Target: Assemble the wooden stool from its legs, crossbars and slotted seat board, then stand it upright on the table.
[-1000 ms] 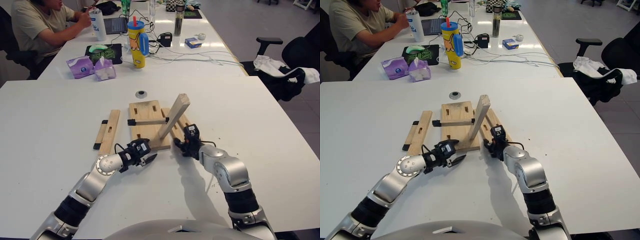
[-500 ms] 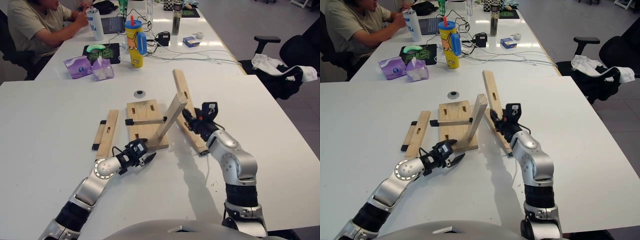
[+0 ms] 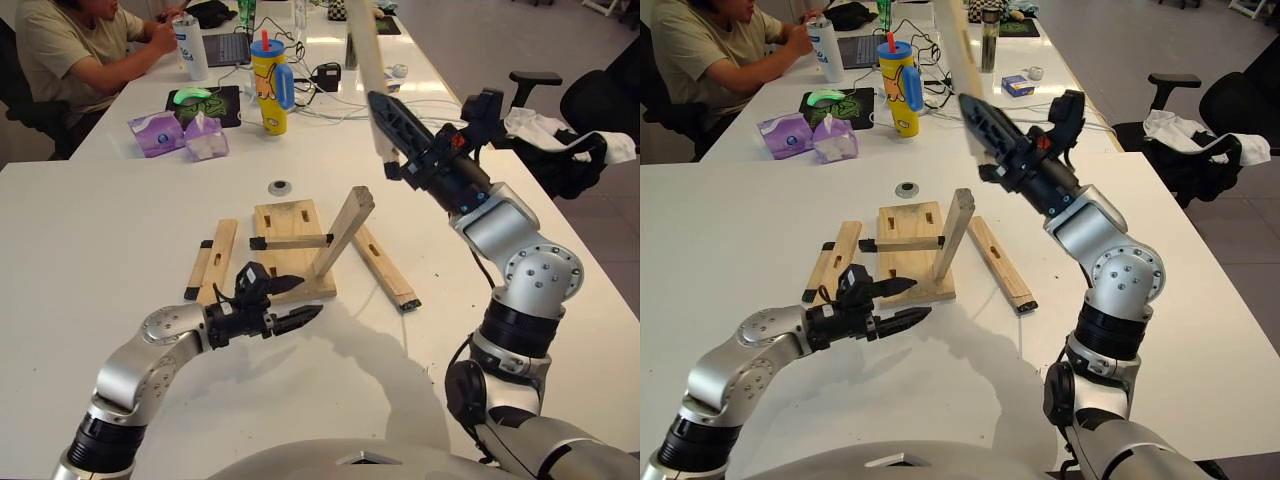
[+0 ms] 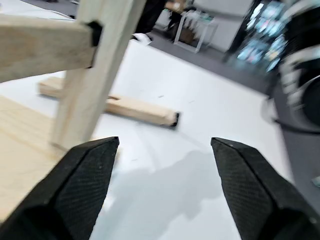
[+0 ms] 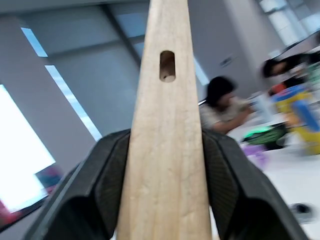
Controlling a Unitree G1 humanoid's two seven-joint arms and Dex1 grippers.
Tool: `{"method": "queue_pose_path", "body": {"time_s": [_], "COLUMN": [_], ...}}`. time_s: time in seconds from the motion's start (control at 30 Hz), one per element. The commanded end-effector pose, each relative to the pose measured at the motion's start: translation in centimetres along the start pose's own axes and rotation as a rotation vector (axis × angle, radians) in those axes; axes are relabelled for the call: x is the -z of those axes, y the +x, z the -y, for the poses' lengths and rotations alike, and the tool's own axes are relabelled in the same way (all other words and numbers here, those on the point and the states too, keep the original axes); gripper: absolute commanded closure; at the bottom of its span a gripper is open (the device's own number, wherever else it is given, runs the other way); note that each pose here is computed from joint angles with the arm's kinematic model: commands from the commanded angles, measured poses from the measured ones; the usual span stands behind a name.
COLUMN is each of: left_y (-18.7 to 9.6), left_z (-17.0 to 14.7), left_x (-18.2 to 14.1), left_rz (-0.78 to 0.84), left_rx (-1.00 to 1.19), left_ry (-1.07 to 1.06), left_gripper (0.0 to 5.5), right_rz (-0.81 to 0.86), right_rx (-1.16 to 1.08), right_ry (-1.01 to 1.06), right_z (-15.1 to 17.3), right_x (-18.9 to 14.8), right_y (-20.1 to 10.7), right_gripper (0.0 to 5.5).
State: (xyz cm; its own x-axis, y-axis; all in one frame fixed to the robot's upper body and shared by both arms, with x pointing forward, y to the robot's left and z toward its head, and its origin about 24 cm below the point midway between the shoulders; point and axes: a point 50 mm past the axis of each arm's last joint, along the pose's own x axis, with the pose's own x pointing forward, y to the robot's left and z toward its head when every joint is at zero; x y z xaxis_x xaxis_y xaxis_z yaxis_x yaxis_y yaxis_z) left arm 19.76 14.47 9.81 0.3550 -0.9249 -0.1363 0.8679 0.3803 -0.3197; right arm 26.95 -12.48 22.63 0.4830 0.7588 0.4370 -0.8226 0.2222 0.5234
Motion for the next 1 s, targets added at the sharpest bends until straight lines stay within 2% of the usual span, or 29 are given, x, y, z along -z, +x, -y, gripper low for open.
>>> {"method": "queue_pose_path", "body": {"time_s": [0.03,0.27,0.4,0.57,0.83,1.0], "left_y": [-2.6,-3.7,-4.1,-4.0,-3.4,-3.3], "left_z": [1.6,1.1,1.3,1.5,1.6,1.7], "left_x": [-1.7,-5.6,-7.5,-8.5,-8.4,-7.9], "left_rz": [0.046,0.284,0.379,0.437,0.423,0.394], "left_rx": [0.184,0.227,0.260,0.284,0.289,0.276], "left_ry": [-0.197,-0.312,-0.350,-0.394,-0.421,-0.423], "left_gripper": [1.79,0.92,0.92,0.92,0.92,1.60], "right_rz": [-0.191,-0.388,-0.451,-0.484,-0.535,-0.525], "right_rx": [-0.291,-0.303,-0.257,-0.222,-0.223,-0.240], "right_ry": [0.182,0.317,0.362,0.336,0.302,0.301], "right_z": [-3.6,-4.1,-3.5,-2.8,-2.5,-2.5], "right_x": [1.4,3.5,4.4,5.2,6.2,6.1], "right_y": [-2.1,-5.4,-7.0,-7.6,-8.3,-8.5], "right_gripper": [3.44,3.44,3.44,3.44,3.44,3.44]}}
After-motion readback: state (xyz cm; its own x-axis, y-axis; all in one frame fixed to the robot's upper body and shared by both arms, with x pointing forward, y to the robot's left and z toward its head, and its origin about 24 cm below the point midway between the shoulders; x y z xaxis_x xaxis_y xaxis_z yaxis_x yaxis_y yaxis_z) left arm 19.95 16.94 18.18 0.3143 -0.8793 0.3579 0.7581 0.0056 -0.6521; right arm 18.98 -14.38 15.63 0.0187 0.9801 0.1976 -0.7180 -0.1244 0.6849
